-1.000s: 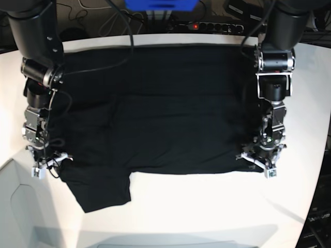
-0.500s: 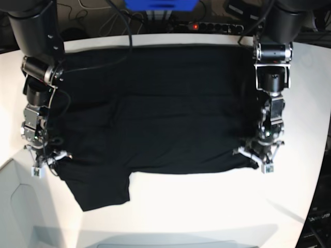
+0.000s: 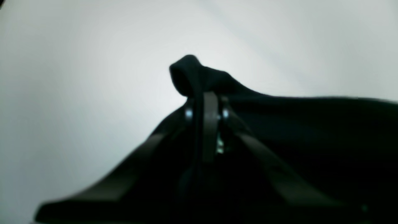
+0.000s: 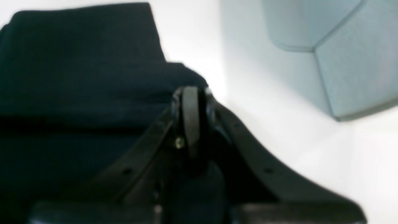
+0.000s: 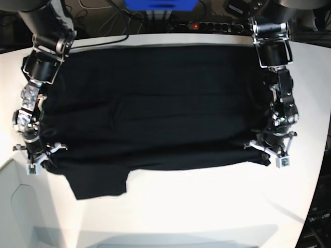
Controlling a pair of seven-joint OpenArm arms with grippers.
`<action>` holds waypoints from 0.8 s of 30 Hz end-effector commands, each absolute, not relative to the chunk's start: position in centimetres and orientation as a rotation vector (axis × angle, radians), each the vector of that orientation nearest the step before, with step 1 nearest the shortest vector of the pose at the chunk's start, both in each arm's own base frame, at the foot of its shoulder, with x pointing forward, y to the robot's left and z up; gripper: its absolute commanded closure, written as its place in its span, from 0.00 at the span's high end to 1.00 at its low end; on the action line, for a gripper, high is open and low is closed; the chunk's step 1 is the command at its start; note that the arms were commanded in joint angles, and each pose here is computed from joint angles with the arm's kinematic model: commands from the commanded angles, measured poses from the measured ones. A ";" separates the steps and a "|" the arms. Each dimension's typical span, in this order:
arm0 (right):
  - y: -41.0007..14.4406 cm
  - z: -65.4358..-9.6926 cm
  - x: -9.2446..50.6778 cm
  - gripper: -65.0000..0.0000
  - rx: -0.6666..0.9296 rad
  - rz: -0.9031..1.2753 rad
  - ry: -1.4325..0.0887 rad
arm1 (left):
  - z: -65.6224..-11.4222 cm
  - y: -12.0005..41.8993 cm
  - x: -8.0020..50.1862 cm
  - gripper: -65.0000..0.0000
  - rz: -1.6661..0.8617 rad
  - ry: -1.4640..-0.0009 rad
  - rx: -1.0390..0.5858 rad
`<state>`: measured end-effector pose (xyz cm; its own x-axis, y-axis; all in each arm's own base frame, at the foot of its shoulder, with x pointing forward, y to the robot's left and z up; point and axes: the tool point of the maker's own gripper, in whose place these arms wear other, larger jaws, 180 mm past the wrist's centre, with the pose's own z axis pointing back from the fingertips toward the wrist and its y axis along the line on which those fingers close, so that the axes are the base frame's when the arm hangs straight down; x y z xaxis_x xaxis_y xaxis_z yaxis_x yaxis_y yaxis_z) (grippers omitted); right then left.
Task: Fold the T-shirt properly
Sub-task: 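Fold the hem up over the shirt toward the collar edge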
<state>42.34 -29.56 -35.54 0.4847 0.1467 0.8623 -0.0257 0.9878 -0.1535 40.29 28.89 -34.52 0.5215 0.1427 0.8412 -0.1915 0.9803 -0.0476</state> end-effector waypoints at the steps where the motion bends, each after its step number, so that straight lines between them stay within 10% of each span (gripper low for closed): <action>1: -29.5 -32.0 43.5 0.00 -0.133 0.142 -1.160 | -31.7 29.8 41.0 0.00 0.200 -1.083 0.076; 24: -28.3 -35.0 30.6 0.00 -0.200 0.274 -1.036 | -35.4 31.0 27.8 0.00 0.290 -0.935 0.144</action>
<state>29.92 -27.86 -36.54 0.5214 0.3021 0.7980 -0.1366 0.9527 -0.2714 27.22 30.49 -36.67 0.5897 0.2049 0.7812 -0.3083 0.9511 -0.0167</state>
